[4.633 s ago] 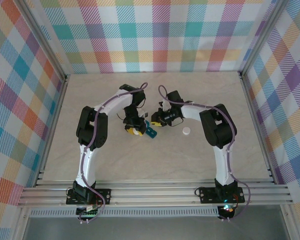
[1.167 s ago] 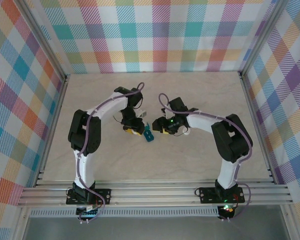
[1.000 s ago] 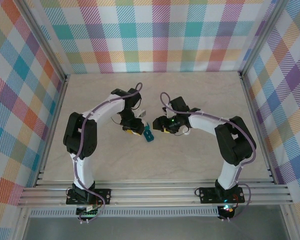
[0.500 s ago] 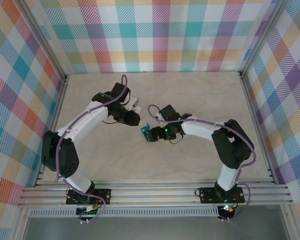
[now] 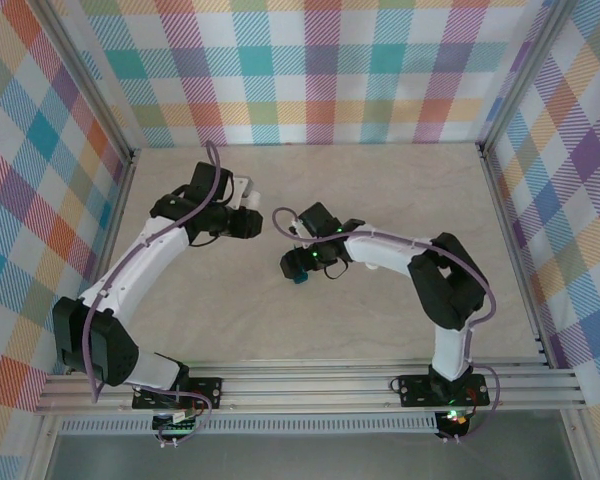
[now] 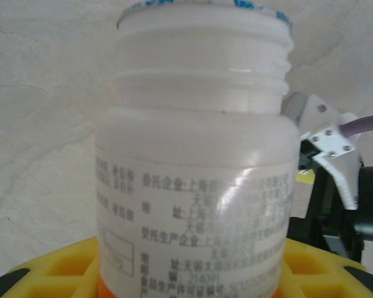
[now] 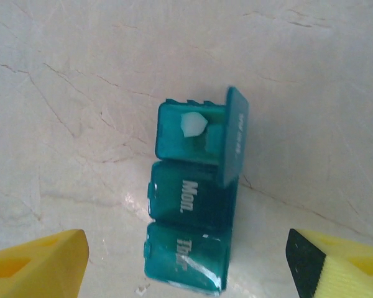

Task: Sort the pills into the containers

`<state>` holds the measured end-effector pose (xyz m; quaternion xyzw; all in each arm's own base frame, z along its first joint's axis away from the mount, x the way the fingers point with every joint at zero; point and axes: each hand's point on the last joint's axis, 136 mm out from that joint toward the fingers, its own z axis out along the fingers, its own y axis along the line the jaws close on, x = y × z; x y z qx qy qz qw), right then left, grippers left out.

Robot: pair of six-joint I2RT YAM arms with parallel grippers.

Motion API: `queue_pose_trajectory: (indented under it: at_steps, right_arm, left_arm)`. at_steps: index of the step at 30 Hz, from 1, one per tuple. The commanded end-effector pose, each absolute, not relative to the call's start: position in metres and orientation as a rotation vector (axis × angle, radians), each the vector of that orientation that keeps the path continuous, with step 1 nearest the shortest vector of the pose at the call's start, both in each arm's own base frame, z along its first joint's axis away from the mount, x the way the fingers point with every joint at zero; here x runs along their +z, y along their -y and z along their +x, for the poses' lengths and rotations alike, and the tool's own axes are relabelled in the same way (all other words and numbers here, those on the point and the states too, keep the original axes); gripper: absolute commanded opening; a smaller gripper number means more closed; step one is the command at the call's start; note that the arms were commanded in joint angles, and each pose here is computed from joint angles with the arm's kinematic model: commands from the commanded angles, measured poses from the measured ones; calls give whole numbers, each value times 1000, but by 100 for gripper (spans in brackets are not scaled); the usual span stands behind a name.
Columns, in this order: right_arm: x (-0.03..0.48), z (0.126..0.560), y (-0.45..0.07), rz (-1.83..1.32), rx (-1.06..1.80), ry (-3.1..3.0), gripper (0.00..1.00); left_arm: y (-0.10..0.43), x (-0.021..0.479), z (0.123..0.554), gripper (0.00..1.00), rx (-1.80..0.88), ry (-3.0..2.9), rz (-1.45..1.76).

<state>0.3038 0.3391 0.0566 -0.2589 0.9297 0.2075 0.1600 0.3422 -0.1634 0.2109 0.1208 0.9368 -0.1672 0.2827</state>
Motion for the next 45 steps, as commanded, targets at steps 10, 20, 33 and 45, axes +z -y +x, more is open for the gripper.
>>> queue_pose_trajectory:
  at_steps: [10,20,33,45]
  right_arm:
    - [30,307,-345,-917,430,-2668,78]
    - [20,290,-338,-1028,447,-2663,48]
    - [28,249,-314,-1231,497,-2636,47]
    - [20,254,-270,-1068,222,-2720,78]
  left_arm:
    - [154,225,342,0,-478,-2461,274]
    - [156,228,340,0,-501,-2455,275]
    - [159,232,337,0,-532,-2447,285]
    - [162,231,338,0,-554,-2445,292]
